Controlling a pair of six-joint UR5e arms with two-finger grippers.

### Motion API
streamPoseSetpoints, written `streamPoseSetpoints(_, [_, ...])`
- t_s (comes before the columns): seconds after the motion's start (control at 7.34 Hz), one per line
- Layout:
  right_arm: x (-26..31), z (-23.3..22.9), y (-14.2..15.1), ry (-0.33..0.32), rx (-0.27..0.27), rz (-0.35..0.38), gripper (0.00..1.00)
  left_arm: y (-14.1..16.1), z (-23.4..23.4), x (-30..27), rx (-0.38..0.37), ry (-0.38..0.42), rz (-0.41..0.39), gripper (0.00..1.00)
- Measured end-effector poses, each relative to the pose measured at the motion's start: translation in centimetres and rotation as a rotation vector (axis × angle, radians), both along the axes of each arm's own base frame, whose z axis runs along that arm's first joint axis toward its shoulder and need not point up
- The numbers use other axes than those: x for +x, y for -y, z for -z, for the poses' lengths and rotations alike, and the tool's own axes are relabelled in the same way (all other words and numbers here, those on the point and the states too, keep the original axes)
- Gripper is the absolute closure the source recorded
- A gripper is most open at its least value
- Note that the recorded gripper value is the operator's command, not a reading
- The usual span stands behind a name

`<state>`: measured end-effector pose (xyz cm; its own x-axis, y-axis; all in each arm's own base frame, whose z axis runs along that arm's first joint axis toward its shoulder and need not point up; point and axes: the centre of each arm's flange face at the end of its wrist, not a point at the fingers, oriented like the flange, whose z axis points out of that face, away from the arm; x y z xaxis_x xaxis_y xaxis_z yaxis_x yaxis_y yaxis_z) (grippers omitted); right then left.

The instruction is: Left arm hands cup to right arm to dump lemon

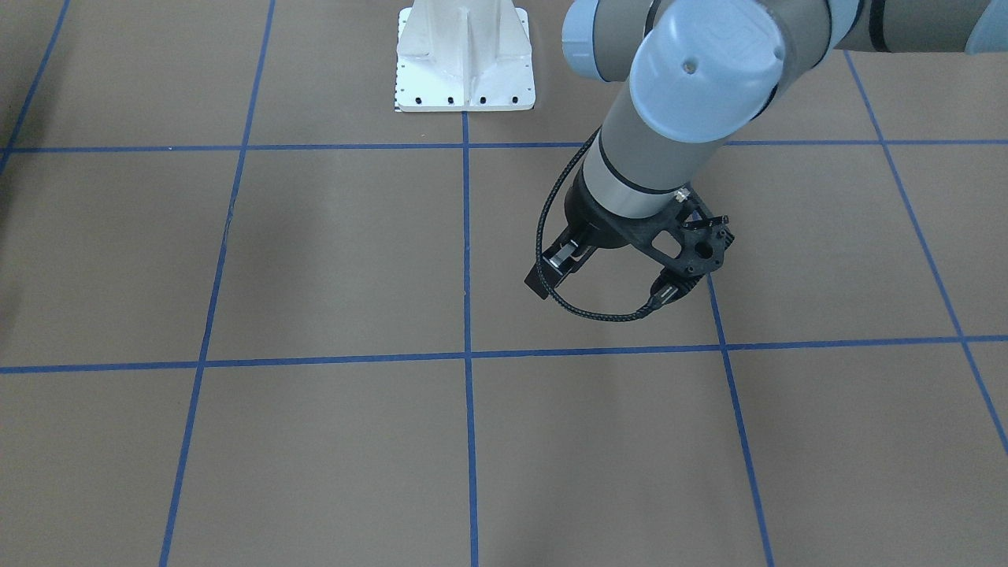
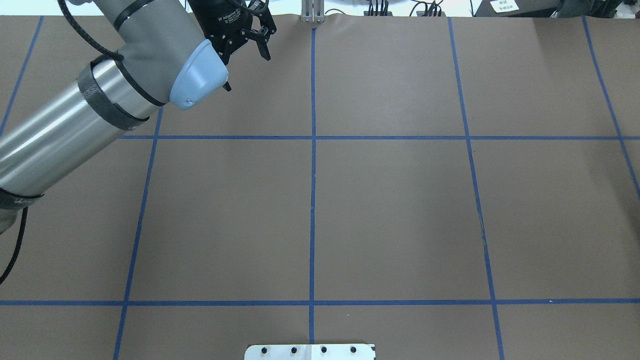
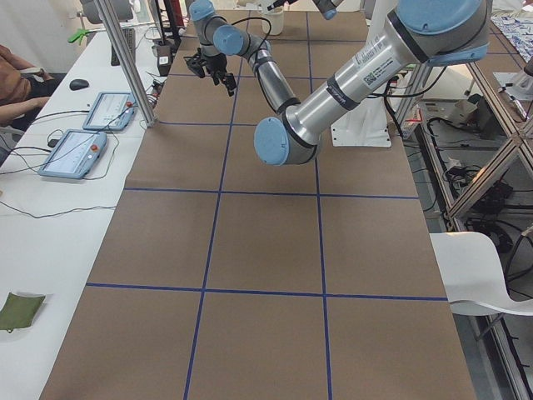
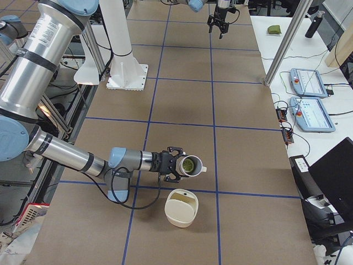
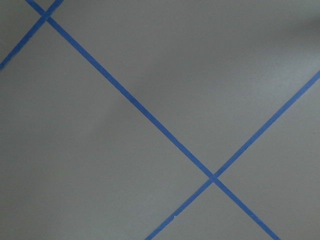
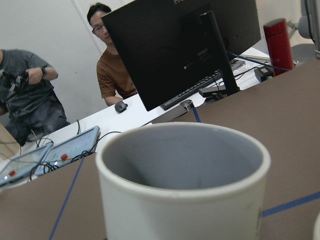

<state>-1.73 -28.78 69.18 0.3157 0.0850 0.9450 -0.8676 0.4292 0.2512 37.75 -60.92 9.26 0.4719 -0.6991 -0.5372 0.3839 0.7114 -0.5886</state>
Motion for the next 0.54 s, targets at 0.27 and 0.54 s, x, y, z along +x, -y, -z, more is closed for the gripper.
streamPoseSetpoints(0.27, [2.2,-0.7,-1.1,0.287,-0.065,-0.056,0.88,0.0,0.0,0.0,0.0,0.001,0.0,0.0])
streamPoseSetpoints(0.54, [2.7,-0.2,-0.2,0.564,-0.125,-0.118,0.87,0.1,0.0,0.0,0.0,0.001,0.002,0.0])
